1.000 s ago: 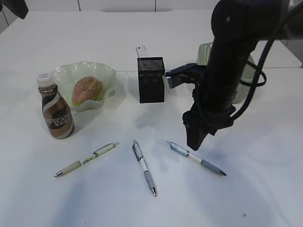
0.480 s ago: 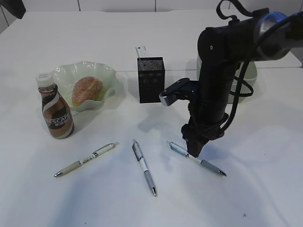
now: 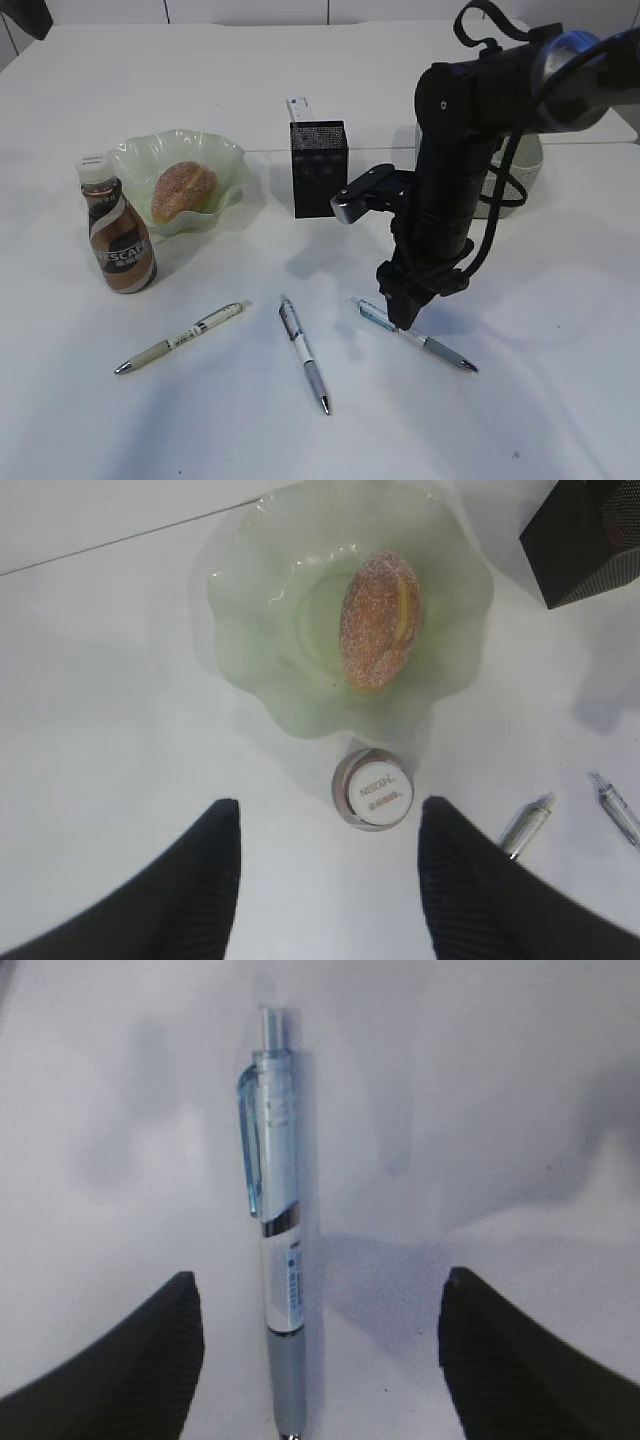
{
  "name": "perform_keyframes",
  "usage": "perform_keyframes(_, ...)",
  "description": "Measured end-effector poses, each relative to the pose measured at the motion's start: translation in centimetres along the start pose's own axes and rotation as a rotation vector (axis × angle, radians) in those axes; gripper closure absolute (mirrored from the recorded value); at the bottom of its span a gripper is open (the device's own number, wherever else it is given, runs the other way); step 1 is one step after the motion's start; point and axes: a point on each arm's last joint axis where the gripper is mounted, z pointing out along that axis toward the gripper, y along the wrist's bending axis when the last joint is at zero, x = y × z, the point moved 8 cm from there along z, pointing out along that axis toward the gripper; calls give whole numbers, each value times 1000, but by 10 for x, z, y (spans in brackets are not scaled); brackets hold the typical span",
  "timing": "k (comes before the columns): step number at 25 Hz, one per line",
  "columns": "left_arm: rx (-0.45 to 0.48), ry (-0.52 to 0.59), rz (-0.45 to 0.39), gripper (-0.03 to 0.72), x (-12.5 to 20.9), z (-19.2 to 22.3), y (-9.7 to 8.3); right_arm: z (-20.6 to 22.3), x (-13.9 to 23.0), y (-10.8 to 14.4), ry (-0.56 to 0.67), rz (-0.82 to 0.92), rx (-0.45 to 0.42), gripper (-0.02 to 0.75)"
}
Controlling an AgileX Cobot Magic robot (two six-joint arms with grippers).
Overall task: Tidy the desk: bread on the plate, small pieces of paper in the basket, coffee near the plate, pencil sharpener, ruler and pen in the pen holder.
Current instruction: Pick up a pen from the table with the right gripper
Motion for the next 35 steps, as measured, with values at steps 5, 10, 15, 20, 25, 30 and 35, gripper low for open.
perform_keyframes(5,-1,-1,0,294,0,0,0,3,-6,12,6,-45,7,168)
perform_keyframes(10,-5,-1,2,294,0,0,1,6,-9,16,15,-83,32,168)
perform_keyframes(15,-7,-1,2,294,0,0,1,16,-6,12,46,-97,42,168)
perform_keyframes(20,-9,-2,3,294,0,-1,1,23,-4,12,61,-96,36,169)
perform_keyframes(25,-9,-1,3,294,0,-1,1,33,-3,12,79,-95,27,169)
perform_keyframes(30,-20,-1,6,294,0,-1,3,34,-3,12,81,-95,26,169)
perform_keyframes(35,-33,-1,11,294,0,-1,6,34,-3,12,81,-96,28,169)
